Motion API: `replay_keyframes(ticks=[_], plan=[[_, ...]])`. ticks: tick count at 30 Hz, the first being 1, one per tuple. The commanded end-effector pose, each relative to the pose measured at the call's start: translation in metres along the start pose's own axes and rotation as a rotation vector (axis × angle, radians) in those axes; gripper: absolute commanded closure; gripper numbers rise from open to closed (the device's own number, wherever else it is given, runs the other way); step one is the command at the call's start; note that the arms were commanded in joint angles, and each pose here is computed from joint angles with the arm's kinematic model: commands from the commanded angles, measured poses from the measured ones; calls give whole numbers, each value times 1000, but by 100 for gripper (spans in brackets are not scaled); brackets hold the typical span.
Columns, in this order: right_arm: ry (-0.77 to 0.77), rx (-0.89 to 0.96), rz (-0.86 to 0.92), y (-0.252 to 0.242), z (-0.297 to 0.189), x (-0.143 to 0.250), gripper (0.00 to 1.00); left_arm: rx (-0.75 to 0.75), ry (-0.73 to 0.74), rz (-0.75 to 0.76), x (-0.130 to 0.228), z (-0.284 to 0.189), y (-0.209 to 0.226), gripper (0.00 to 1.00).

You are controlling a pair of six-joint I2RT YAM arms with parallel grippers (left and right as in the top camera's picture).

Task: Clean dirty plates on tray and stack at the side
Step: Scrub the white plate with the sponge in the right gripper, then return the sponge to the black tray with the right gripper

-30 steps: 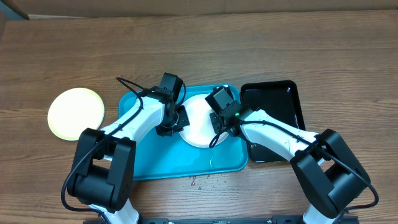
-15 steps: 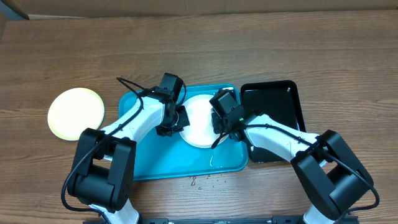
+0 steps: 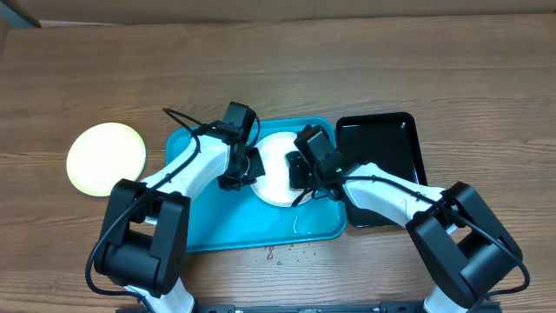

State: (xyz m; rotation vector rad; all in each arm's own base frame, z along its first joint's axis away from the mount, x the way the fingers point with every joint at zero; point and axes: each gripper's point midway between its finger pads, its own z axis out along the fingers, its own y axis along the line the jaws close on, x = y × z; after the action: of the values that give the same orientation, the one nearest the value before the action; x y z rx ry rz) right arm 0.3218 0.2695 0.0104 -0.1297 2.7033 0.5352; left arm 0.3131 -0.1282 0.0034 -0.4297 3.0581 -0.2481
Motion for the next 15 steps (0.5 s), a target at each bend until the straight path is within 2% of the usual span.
replay_keyframes(ticks=[1, 6, 10, 15], plan=[[75, -160, -3, 28, 5, 16, 96, -80, 63, -14, 18, 22, 19, 96], [-12, -223, 17, 42, -25, -37, 96, -83, 66, -14, 19, 21, 19, 96], [-94, -266, 30, 44, -73, -83, 96, -83, 65, -14, 19, 21, 19, 96], [-158, -282, 50, 27, -126, -107, 96, -86, 63, -14, 18, 21, 20, 96]])
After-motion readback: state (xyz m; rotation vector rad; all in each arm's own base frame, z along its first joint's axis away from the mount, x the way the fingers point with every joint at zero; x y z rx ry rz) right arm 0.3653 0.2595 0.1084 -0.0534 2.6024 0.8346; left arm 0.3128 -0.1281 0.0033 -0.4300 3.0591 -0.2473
